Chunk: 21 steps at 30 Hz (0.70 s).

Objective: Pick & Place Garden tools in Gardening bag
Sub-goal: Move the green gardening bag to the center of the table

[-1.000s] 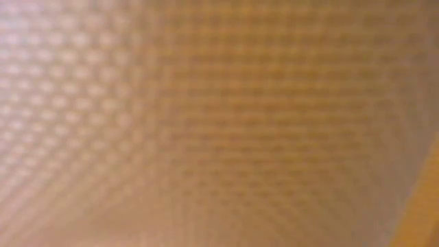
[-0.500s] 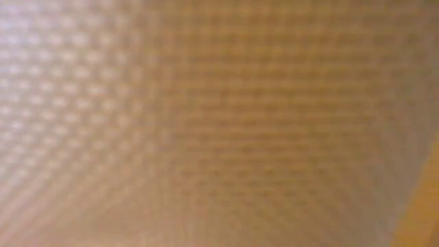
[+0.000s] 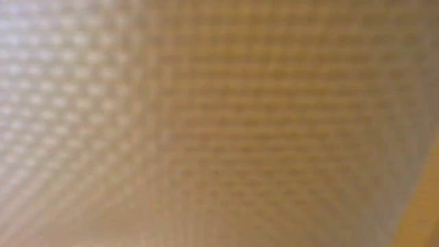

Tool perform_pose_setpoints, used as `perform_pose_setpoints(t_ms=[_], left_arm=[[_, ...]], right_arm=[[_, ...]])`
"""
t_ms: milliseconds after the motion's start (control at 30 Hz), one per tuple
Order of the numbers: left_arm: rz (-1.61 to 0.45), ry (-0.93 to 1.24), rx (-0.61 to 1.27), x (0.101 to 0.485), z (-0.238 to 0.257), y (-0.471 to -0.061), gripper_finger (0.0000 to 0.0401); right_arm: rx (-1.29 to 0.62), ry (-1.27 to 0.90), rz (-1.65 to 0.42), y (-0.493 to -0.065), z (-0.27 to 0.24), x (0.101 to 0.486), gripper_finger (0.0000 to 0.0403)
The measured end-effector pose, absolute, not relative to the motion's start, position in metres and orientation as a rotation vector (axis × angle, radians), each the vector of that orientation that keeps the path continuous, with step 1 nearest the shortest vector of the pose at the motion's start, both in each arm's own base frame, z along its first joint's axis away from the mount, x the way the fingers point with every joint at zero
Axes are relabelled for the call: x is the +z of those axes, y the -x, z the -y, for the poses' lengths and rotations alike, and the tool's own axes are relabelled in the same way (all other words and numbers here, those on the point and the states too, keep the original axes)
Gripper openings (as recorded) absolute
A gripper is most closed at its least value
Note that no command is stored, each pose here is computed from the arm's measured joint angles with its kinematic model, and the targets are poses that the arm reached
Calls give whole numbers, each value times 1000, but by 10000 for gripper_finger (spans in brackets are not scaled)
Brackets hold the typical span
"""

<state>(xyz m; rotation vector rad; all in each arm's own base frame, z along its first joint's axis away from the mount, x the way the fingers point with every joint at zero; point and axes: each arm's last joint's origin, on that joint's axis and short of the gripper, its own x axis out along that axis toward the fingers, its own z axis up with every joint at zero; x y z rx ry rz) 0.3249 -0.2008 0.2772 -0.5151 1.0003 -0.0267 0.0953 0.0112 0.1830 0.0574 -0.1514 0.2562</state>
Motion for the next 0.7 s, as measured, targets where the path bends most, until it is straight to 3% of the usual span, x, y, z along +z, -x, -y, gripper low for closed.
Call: perform_pose_setpoints(t_ms=[700], left_arm=[[-1060,640,37,258,203,-336,209]], right_arm=[[256,-57,152,-95,-11,183,160]])
